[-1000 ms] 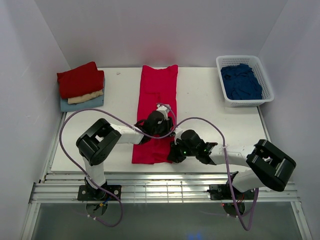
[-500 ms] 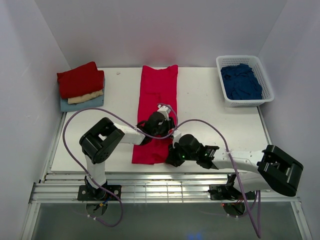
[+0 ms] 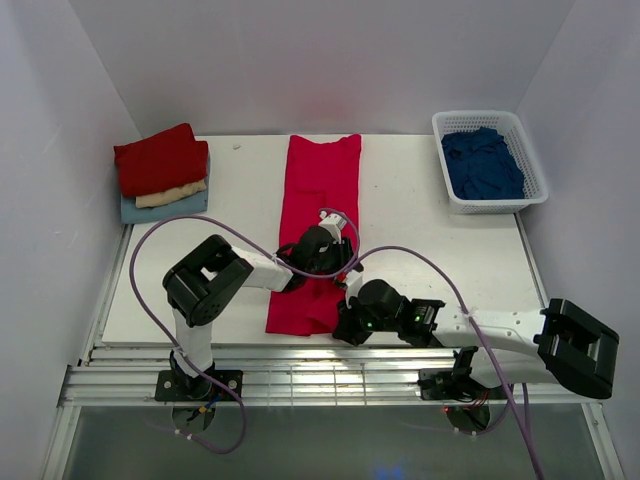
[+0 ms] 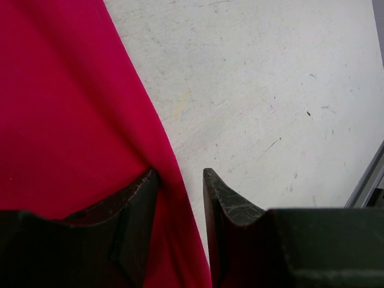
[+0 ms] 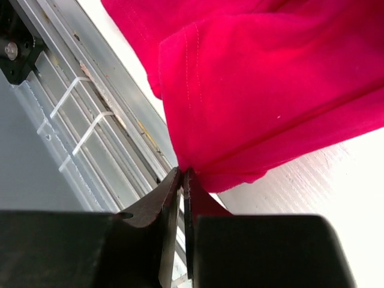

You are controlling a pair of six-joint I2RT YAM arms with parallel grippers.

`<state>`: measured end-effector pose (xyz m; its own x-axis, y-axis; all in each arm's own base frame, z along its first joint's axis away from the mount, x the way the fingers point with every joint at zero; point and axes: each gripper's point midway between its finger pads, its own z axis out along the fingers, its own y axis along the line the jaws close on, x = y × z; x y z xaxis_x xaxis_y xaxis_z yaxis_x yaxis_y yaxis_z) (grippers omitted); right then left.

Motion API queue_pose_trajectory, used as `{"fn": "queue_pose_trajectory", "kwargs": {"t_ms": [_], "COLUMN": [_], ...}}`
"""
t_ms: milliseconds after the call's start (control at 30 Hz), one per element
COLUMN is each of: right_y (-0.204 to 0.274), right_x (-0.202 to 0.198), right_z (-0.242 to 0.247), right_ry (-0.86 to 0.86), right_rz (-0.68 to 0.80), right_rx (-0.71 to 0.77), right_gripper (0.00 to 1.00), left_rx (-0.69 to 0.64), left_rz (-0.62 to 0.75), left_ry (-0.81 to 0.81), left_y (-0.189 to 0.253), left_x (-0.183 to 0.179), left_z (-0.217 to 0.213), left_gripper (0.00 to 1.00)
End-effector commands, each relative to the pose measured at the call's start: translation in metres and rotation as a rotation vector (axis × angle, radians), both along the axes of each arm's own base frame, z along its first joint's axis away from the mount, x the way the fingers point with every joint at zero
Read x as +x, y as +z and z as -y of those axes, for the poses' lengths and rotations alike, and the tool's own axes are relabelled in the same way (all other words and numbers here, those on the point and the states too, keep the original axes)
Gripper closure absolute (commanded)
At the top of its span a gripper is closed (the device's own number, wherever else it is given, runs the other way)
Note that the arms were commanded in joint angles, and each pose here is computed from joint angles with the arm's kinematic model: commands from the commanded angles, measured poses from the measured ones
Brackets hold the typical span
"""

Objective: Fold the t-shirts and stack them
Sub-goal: Fold the tshirt

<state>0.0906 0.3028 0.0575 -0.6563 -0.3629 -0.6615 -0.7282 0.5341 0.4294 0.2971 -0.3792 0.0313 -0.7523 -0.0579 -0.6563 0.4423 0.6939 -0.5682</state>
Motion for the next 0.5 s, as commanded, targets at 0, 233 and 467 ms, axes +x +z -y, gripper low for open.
{"fn": "queue_pose_trajectory", "kwargs": {"t_ms": [0, 233, 467], "right_y": [0.040, 0.078, 0.068], "right_x": [-0.018, -0.035, 0.024], "right_z": [-0.021, -0.024, 0.003], "right_ry": [0.101, 0.192, -0.121], "right_rz": [-0.007, 0.014, 0.201], "right_rx": [0.099, 0.145, 0.059], "right_gripper": [0.88, 0.82, 0.81], "left_rx": [0.129, 0.139, 0.127], "left_rz": [-0.068, -0.067, -0.059], "left_ry": [0.032, 0.026, 0.029], "left_y": [-0.045, -0.049, -0.040], "left_x": [-0.008, -0.009, -0.009], "left_z": [-0.023, -0.024, -0.025], "left_gripper": [0.53, 0.53, 0.53]}}
